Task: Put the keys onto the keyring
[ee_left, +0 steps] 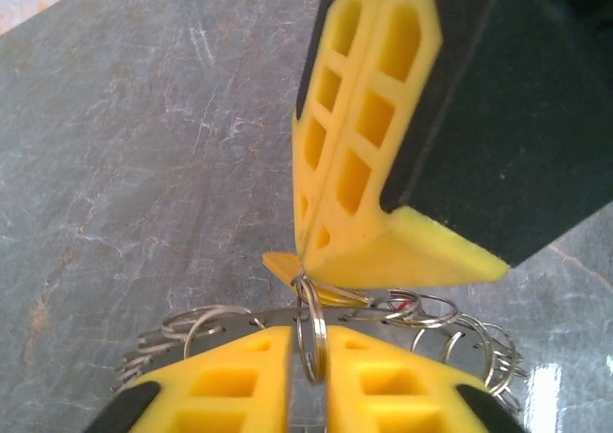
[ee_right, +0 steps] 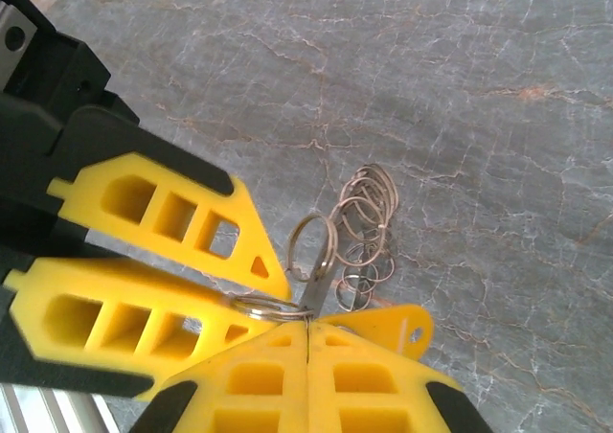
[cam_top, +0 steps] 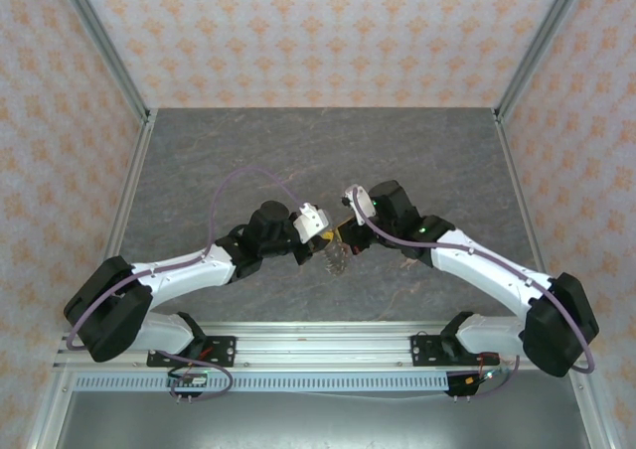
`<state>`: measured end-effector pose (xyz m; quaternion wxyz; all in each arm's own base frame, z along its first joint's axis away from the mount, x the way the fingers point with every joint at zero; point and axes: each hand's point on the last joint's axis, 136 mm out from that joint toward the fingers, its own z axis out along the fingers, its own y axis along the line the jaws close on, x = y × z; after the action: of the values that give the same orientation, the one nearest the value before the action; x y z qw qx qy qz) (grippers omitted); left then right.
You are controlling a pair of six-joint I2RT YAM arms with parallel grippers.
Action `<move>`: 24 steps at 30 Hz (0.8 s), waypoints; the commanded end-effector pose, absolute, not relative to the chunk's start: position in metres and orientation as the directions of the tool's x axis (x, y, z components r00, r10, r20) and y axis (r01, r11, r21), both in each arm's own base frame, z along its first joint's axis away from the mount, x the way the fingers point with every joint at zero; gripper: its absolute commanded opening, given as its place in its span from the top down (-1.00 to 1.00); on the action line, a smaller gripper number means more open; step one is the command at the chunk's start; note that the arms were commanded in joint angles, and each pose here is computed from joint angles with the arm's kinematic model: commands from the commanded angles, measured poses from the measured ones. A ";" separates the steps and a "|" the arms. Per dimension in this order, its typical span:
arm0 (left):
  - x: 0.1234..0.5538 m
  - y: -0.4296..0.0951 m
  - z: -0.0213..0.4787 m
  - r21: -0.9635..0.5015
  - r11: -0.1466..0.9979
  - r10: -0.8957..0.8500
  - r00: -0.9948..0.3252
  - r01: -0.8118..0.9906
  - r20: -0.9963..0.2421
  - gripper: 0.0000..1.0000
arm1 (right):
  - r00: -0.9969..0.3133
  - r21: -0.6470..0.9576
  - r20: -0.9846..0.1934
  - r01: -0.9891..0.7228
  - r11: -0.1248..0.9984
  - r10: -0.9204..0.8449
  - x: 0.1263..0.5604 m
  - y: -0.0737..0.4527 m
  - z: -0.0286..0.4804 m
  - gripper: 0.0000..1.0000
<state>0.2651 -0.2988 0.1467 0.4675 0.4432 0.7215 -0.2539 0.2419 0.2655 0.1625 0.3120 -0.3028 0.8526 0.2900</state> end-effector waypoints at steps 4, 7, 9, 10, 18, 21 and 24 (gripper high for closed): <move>0.265 -0.300 0.161 0.077 0.472 0.394 -0.132 0.878 -0.909 0.47 | -0.600 0.334 -0.738 -0.722 0.607 -0.308 0.242 0.275 0.186 1.00; 0.266 -0.298 0.161 0.084 0.471 0.403 -0.130 0.878 -0.906 0.43 | -0.599 0.336 -0.738 -0.726 0.600 -0.311 0.241 0.276 0.187 1.00; 0.265 -0.298 0.161 0.086 0.471 0.407 -0.130 0.878 -0.904 0.39 | -0.595 0.338 -0.740 -0.732 0.592 -0.313 0.240 0.277 0.189 1.00; 0.265 -0.298 0.162 0.088 0.471 0.408 -0.129 0.878 -0.904 0.38 | -0.595 0.339 -0.739 -0.733 0.590 -0.316 0.239 0.277 0.189 1.00; 0.267 -0.298 0.172 0.101 0.476 0.398 -0.112 0.874 -0.911 0.40 | -0.597 0.347 -0.729 -0.744 0.571 -0.335 0.234 0.278 0.188 1.00; 0.266 -0.300 0.172 0.103 0.463 0.405 -0.107 0.880 -0.908 0.43 | -0.595 0.353 -0.730 -0.750 0.560 -0.336 0.232 0.279 0.190 1.00; 0.266 -0.299 0.170 0.103 0.460 0.412 -0.110 0.882 -0.905 0.53 | -0.593 0.356 -0.730 -0.754 0.552 -0.339 0.230 0.279 0.190 1.00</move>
<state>0.2634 -0.2960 0.1512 0.4662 0.4518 0.7202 -0.2447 0.2324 0.2750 0.1748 0.2986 -0.3188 0.8387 0.3252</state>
